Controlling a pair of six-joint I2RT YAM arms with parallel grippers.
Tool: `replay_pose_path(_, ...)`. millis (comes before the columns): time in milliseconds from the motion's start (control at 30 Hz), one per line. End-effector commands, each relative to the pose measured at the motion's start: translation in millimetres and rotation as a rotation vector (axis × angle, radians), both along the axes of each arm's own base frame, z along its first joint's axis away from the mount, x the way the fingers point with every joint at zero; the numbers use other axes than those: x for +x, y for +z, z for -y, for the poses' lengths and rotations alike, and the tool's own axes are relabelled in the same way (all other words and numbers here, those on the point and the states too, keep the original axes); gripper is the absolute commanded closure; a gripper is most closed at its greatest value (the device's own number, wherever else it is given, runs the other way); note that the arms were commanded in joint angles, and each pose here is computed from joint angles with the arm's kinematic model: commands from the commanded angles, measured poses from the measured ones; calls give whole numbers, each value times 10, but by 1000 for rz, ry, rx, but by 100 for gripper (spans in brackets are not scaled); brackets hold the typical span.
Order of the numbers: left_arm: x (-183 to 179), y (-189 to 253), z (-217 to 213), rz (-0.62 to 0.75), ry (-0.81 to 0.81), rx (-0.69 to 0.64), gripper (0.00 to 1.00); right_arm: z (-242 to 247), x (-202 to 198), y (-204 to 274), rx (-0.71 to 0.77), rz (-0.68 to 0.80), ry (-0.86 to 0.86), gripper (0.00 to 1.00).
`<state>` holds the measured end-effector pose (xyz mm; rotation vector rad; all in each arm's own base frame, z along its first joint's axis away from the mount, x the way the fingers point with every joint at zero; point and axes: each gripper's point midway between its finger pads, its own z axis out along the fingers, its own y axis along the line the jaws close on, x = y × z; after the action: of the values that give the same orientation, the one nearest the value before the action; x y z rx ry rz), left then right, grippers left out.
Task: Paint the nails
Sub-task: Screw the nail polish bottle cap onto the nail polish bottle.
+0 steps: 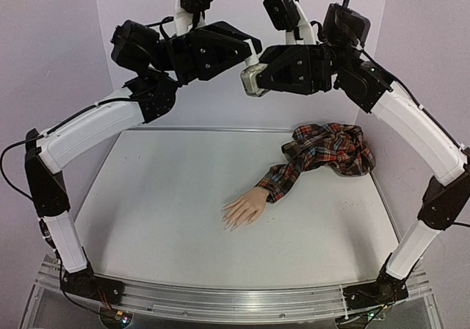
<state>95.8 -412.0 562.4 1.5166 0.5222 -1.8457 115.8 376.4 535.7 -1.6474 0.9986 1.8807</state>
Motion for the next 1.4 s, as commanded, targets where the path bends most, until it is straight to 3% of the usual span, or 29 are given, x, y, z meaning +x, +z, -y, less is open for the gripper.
replay_pose_path(0, -27, -1248, 371, -10, -248, 501, 100, 90, 35, 792, 328, 173, -165, 100)
replay_pose_path(200, 93, -1219, 396, -38, -215, 497, 99, 68, 94, 716, 308, 149, -185, 100)
replay_pose_path(300, 300, -1118, 302, -101, -166, 441, 87, 80, 150, 609, 298, 139, -228, 100)
replay_pose_path(433, 547, -1029, 253, -172, -70, 395, 69, 110, 253, 561, 289, 118, -286, 100)
replay_pose_path(533, 606, -996, 294, -141, 60, 349, 57, 92, 335, 538, 287, 106, -320, 100)
replay_pose_path(700, 605, -970, 152, -155, 106, 323, 12, 54, 408, 450, 271, 96, -340, 100)
replay_pose_path(800, 582, -1004, 86, -165, 148, 327, 1, 65, 465, 402, 267, 87, -381, 100)
replay_pose_path(1000, 760, -978, -4, -192, 438, 347, 0, 109, 719, 181, 193, 102, -598, 100)
replay_pose_path(1133, 1064, -948, -142, -279, 724, 381, 0, 198, 851, -64, 109, 130, -737, 100)
replay_pose_path(1367, 1483, -853, -392, -480, 1019, 365, 1, 389, 1003, -308, 32, 247, -943, 100)
